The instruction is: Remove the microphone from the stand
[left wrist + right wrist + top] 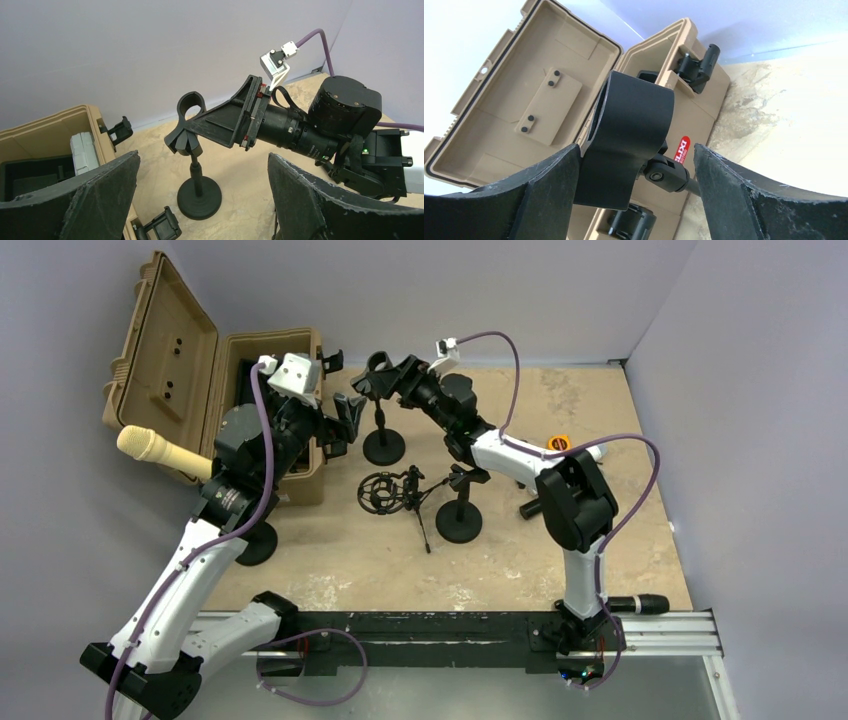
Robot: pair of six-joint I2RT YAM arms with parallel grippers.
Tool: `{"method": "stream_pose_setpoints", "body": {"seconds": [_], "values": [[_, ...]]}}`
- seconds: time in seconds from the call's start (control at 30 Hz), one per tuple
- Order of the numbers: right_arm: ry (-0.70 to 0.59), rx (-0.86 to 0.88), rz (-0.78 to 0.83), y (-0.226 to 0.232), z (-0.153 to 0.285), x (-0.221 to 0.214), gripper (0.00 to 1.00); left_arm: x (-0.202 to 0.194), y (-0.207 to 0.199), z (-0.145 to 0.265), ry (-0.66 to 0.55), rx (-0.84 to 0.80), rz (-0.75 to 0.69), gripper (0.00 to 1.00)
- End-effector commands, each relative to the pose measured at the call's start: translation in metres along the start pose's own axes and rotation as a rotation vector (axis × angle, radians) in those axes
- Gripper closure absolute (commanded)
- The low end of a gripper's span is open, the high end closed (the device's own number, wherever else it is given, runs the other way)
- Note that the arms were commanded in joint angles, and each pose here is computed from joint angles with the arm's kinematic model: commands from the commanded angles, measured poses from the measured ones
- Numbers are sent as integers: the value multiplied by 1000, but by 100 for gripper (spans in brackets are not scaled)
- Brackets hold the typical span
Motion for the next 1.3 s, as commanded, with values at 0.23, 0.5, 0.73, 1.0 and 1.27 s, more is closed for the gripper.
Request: {"method": "stream_pose_setpoints", "body": {"seconds": [0.23, 0.5, 0.73, 1.0, 1.27], "values": [[187, -241, 76, -70, 17, -62, 22, 8, -4, -2, -38, -20, 15, 4], [196, -284, 73, -79, 20, -69, 21, 9, -5, -1, -42, -22, 17, 4], [232, -303, 74, -90, 25, -86, 21, 10, -5, 0, -45, -23, 17, 4], [239, -339, 87, -99, 37, -90, 21, 10, -5, 0, -45, -24, 18, 5], [244, -285, 109, -90, 25, -86, 19, 9, -6, -1, -43, -29, 23, 4]]}}
Point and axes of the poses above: each gripper's point midway between its finger pads, its own z axis back along the fingers, its own y axis along the line the jaws close on, x = y × z, the point moved 4 cm from there along z, back along the fingers, and after that the axes turned 5 degrees about z, right-handed, at the moved point
